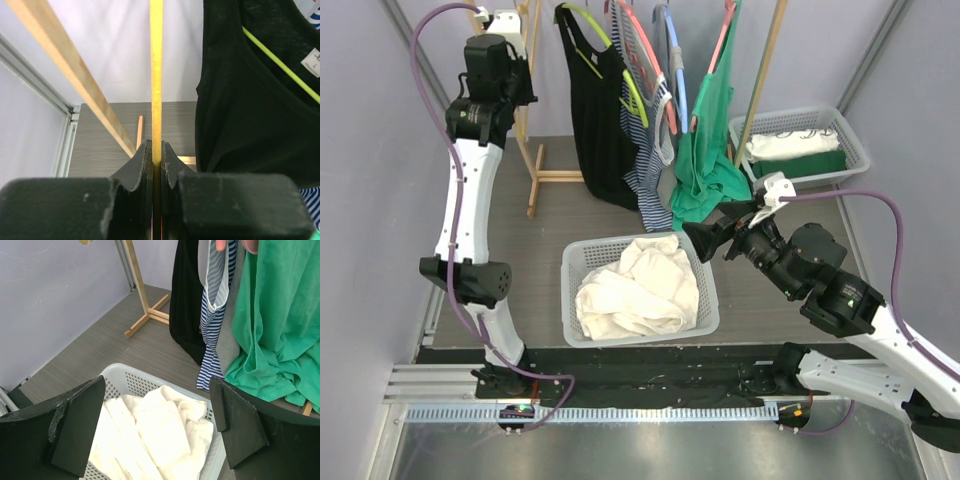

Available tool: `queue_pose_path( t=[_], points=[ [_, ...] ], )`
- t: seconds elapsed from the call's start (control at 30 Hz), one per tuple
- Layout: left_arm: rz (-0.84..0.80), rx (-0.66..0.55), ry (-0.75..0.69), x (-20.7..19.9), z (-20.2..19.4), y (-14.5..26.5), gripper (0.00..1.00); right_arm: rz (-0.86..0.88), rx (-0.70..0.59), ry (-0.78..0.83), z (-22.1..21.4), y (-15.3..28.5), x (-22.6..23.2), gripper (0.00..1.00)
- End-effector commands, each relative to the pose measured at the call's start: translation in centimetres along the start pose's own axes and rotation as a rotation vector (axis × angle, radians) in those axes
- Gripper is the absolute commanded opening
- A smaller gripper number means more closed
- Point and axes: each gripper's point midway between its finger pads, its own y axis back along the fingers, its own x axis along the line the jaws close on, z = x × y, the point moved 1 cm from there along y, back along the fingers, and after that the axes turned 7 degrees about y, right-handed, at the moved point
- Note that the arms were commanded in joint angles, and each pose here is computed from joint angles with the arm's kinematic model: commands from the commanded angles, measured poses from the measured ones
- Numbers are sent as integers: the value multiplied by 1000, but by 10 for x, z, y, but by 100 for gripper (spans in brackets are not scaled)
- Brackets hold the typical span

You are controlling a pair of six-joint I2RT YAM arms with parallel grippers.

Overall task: Remove the tank top from the hanger
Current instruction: Place the hanger at the clothesline.

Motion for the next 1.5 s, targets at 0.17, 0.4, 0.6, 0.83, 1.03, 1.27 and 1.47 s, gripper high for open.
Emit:
queue_pose_path(
  t=[0.17,0.4,0.6,0.83,1.03,1.27,1.47],
  points=[
    [-7,-135,37,-2,36,-18,0,1,-4,19,-6,1,-1,94],
    [0,-91,51,5,21,-26,0,5,6,19,-8,-2,1,94],
    [4,-1,47,10,-5,-16,0,15,-15,9,4,-1,3,94],
    [19,94,33,16,-32,-3,0,40,-24,-10,13,-4,9,94],
    [-7,88,27,13,-30,3,3,56,-21,-34,15,-7,14,94],
    [-8,7,32,11,-1,1,0,75,-12,-57,15,-14,20,93],
    [-27,-29,42,6,11,-6,0,83,-10,-76,15,-16,23,92]
  ],
)
